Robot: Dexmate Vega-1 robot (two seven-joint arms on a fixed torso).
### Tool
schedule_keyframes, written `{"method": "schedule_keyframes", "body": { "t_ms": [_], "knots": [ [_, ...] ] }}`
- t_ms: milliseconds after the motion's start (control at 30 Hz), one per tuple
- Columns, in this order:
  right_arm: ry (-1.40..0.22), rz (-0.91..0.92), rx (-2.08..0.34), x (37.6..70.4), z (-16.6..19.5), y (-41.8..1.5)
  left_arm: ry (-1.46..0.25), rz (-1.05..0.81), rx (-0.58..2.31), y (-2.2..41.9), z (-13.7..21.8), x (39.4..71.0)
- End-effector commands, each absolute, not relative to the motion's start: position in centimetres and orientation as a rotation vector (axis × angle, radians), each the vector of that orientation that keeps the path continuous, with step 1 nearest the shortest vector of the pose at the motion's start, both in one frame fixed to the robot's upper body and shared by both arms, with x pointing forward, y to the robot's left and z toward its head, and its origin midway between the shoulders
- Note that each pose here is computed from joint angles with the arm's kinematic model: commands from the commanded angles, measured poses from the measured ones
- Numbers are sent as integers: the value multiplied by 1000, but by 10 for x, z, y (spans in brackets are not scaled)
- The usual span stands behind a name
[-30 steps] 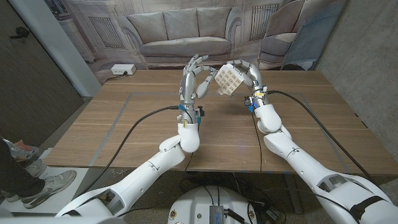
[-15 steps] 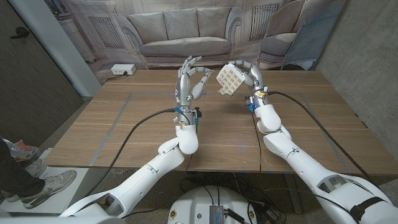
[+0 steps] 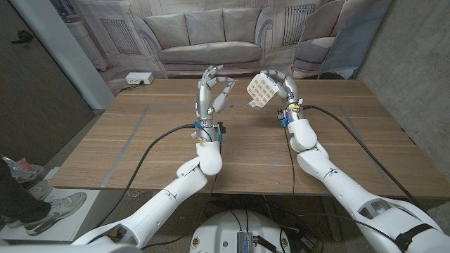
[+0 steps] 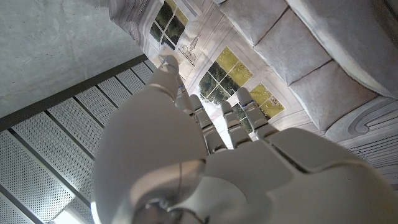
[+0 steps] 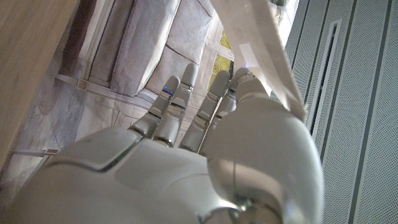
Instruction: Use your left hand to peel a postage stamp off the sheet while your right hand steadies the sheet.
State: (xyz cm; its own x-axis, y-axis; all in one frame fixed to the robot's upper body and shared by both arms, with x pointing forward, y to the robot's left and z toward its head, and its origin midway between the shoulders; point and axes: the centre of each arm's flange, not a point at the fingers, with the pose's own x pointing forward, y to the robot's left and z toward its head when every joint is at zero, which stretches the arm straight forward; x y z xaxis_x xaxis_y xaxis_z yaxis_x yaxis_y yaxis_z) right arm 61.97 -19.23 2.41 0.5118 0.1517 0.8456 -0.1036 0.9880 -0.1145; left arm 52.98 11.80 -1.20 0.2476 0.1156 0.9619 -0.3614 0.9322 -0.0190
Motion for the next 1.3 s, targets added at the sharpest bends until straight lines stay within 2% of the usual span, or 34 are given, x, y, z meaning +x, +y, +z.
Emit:
{"method": "schedule_keyframes", "body": {
  "t_ms": [33,1300],
  "knots": [
    [-999,150,-32,623,22,-192,-1212,297,216,127,-11,532],
    [-974,148,-30,603,7,-180,-1148,222,218,151,-13,518]
  ]
}}
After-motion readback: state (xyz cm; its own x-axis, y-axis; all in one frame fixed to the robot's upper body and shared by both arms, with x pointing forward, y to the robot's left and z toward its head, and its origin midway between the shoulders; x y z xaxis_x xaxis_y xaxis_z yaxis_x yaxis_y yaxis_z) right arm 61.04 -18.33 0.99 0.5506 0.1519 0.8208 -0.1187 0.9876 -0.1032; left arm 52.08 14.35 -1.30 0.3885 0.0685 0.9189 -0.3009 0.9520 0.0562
